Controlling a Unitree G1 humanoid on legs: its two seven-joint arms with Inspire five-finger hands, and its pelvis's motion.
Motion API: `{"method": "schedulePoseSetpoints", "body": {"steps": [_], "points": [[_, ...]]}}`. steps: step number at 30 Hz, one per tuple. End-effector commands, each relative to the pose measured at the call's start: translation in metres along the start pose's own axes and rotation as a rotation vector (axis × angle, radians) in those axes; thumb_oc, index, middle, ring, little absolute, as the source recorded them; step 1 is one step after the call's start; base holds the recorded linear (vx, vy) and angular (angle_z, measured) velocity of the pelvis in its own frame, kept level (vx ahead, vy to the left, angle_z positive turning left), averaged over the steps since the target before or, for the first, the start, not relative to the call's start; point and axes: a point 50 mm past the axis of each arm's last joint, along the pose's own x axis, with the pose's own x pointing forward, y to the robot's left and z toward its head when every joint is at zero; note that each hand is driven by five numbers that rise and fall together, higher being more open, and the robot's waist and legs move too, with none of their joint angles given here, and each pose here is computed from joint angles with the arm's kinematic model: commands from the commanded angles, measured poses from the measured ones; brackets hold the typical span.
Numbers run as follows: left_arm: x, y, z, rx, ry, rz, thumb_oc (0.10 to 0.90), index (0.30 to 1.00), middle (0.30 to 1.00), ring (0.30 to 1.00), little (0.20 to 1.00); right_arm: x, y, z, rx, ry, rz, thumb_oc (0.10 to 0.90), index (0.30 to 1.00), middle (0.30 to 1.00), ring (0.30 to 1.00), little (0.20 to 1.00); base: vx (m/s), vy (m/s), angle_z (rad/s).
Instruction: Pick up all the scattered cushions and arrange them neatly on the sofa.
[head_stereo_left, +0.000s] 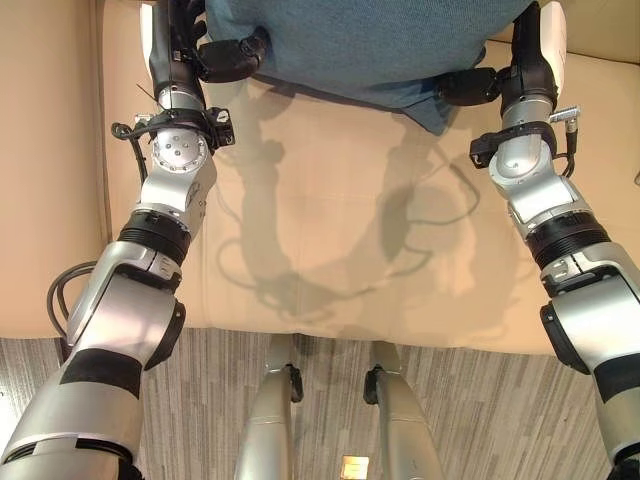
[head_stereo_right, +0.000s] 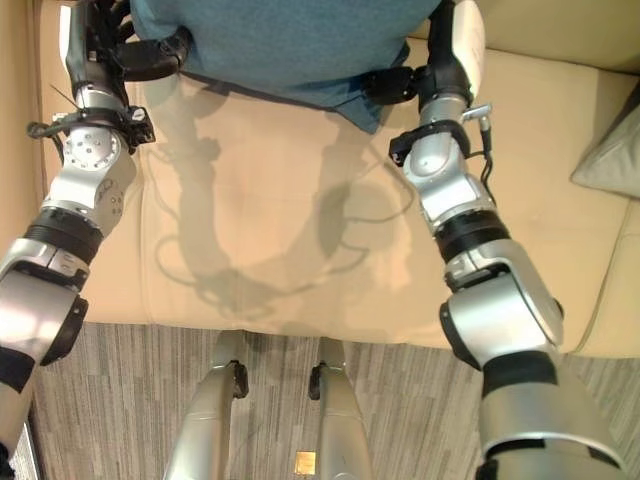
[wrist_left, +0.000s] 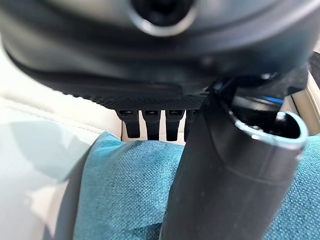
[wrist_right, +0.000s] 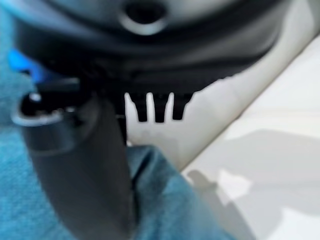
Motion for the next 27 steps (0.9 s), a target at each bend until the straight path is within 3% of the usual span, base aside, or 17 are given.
{"method": "schedulePoseSetpoints", "body": {"steps": [1, 14, 27], "points": [[0.007, 0.023, 0.023, 0.046, -0.111, 0.030, 0.800, 0.900, 0.900, 0.900, 0.900, 0.013, -0.050, -0.001, -0.003, -0.020, -0.147, 0.800, 0.900, 0.900, 0.900, 0.900, 0.00, 0.000, 0.00], [0.020, 0.039, 0.045, 0.195, -0.140, 0.015, 0.800, 0.900, 0.900, 0.900, 0.900, 0.007, -0.050, -0.015, 0.023, -0.007, -0.078, 0.800, 0.900, 0.900, 0.900, 0.900, 0.00, 0.006, 0.00], [0.017, 0.057, 0.051, 0.215, -0.188, 0.141, 0.800, 0.900, 0.900, 0.900, 0.900, -0.053, -0.043, -0.089, 0.175, 0.148, -0.086, 0.800, 0.900, 0.900, 0.900, 0.900, 0.03, 0.048, -0.03]]}}
